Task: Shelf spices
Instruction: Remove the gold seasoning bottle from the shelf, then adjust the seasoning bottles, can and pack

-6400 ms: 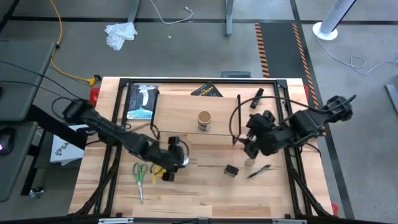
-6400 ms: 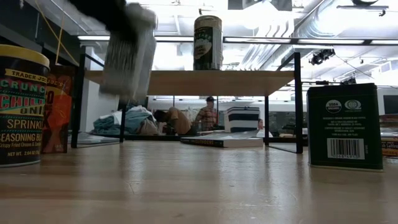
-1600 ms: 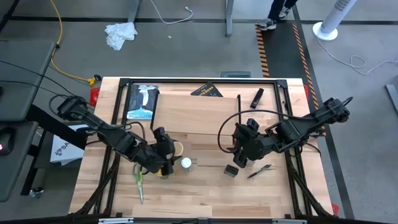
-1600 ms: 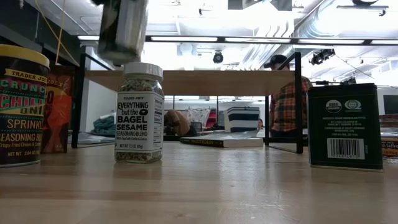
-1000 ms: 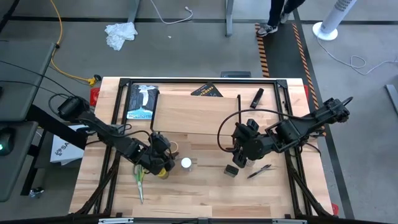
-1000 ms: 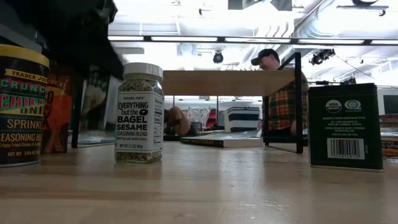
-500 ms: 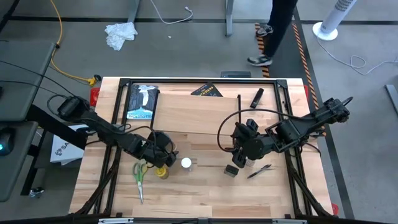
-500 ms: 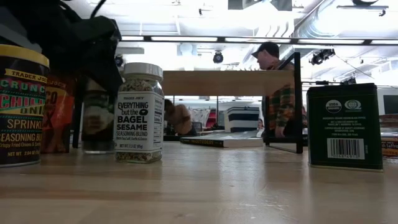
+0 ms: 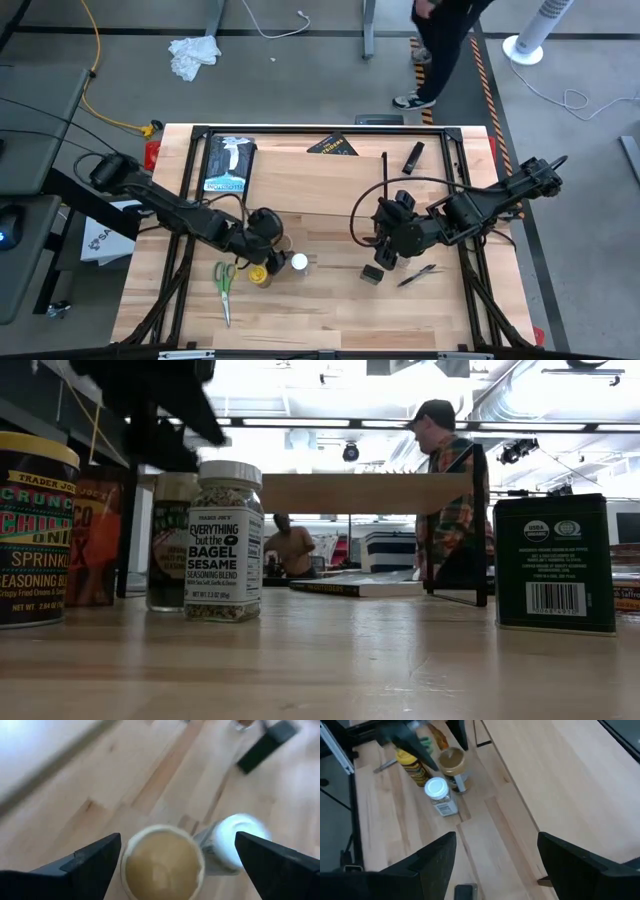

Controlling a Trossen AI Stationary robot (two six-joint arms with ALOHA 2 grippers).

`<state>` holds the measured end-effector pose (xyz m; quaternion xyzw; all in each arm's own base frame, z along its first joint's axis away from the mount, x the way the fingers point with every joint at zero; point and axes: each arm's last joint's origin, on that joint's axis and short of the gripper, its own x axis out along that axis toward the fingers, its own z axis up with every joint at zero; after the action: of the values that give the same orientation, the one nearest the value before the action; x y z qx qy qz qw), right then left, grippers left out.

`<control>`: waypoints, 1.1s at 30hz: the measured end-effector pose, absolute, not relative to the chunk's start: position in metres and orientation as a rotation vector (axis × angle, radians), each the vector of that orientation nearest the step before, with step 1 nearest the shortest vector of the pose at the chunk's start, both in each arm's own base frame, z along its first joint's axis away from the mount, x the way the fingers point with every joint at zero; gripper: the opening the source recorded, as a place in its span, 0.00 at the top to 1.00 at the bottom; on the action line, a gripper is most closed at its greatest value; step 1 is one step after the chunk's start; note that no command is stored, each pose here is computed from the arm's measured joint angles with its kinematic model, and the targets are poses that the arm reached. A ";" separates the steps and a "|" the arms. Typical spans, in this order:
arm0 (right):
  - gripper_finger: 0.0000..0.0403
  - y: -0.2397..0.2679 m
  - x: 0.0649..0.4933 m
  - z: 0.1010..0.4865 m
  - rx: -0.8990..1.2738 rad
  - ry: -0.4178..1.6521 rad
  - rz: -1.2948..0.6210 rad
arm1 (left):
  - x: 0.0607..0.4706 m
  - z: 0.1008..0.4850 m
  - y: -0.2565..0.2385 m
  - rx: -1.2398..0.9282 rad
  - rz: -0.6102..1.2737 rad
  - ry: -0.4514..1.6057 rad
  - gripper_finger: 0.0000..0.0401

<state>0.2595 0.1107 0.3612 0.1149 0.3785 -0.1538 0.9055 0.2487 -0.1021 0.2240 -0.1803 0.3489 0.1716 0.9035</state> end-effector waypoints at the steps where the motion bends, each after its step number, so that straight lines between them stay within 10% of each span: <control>1: 0.32 0.110 0.259 0.361 0.233 0.786 -0.325 | 0.248 0.229 -0.102 -0.359 0.349 0.705 0.04; 10: 0.33 0.105 0.259 0.360 0.225 0.805 -0.338 | 0.230 0.267 -0.088 -0.323 0.399 0.586 0.04; 16: 0.52 0.104 0.251 0.348 0.173 0.975 -0.347 | 0.211 0.289 -0.079 -0.336 0.382 0.524 0.10; 23: 0.96 0.106 0.253 0.337 0.196 1.041 -0.402 | 0.197 0.298 -0.072 -0.320 0.394 0.500 0.50; 27: 0.99 0.108 0.254 0.317 0.287 1.075 -0.429 | 0.195 0.298 -0.071 -0.310 0.398 0.516 0.90; 33: 1.00 0.117 0.256 0.248 0.554 1.112 -0.401 | 0.197 0.291 -0.067 -0.289 0.419 0.573 0.99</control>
<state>0.2558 0.1169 0.2480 0.2577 0.5172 -0.1868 0.7945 0.1968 -0.0667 0.2914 -0.1411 0.2795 0.2043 0.9275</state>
